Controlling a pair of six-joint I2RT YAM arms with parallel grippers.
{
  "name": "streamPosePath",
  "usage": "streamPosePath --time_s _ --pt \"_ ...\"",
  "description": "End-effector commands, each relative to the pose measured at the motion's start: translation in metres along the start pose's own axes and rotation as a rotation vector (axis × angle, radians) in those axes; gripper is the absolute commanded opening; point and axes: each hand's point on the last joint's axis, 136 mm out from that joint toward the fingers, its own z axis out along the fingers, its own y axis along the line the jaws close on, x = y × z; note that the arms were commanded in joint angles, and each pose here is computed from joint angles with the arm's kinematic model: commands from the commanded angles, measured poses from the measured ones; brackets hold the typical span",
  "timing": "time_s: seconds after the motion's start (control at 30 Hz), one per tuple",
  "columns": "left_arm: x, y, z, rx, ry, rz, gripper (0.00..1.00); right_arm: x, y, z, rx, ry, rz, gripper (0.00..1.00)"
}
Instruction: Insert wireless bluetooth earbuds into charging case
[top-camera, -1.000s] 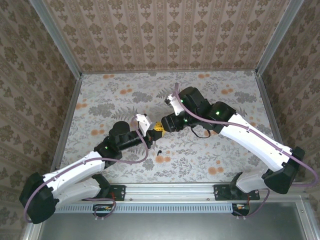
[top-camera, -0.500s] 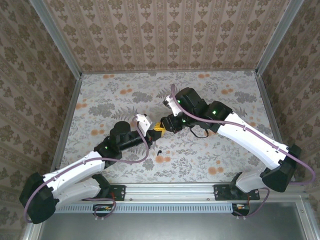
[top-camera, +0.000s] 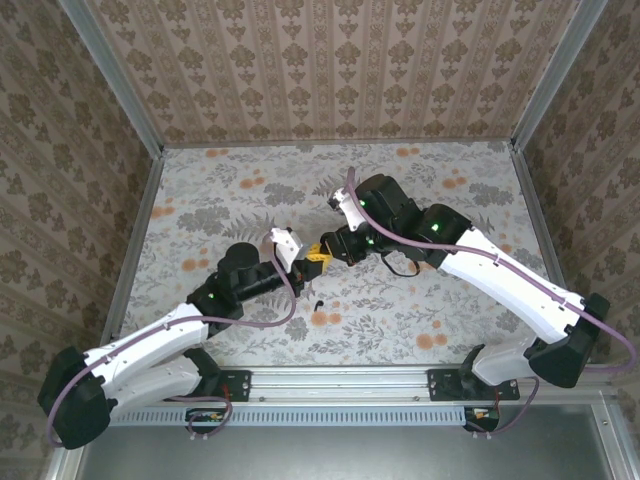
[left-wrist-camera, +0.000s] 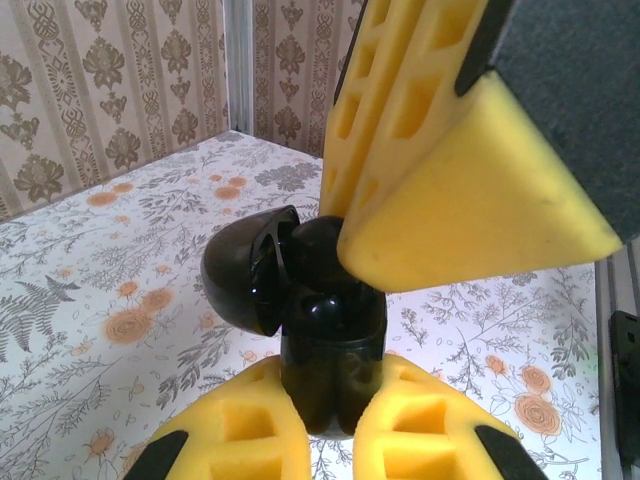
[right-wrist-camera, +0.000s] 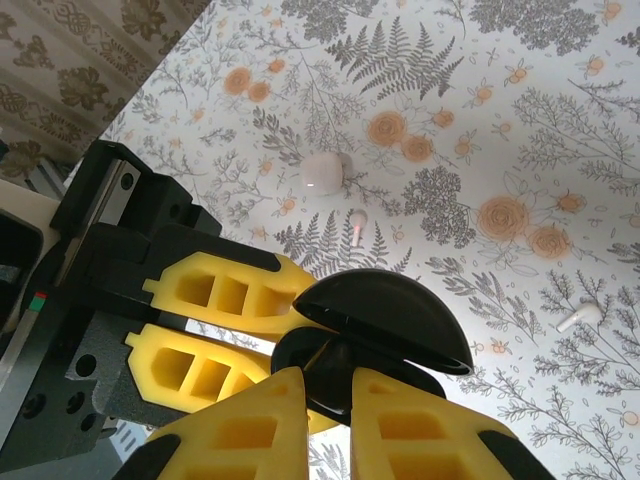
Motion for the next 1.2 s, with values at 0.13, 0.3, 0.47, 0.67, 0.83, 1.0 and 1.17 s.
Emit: streamPosePath --time_s 0.13,0.3,0.47,0.67,0.83,1.0,1.17 --pt "-0.015 -0.005 -0.003 0.014 -0.053 0.043 0.00 -0.016 0.001 -0.020 0.022 -0.097 -0.010 0.13" --pt "-0.015 -0.004 -0.003 0.007 -0.053 0.044 0.00 -0.019 -0.005 -0.026 0.057 -0.120 -0.001 0.13" --pt "-0.016 -0.003 -0.003 -0.001 -0.054 0.046 0.00 -0.020 -0.010 -0.030 0.087 -0.135 -0.001 0.13" --pt "-0.020 -0.003 -0.002 -0.001 -0.060 0.052 0.00 -0.014 -0.011 -0.023 0.083 -0.117 0.004 0.12" --pt "-0.021 -0.002 -0.001 -0.004 -0.063 0.055 0.00 -0.010 -0.011 -0.021 0.079 -0.099 0.009 0.12" --pt "-0.023 -0.001 0.000 -0.008 -0.071 0.055 0.00 -0.004 -0.009 -0.018 0.058 -0.087 0.017 0.12" --pt "-0.024 -0.001 -0.001 -0.008 -0.075 0.053 0.00 0.000 -0.006 -0.013 0.032 -0.074 0.032 0.12"
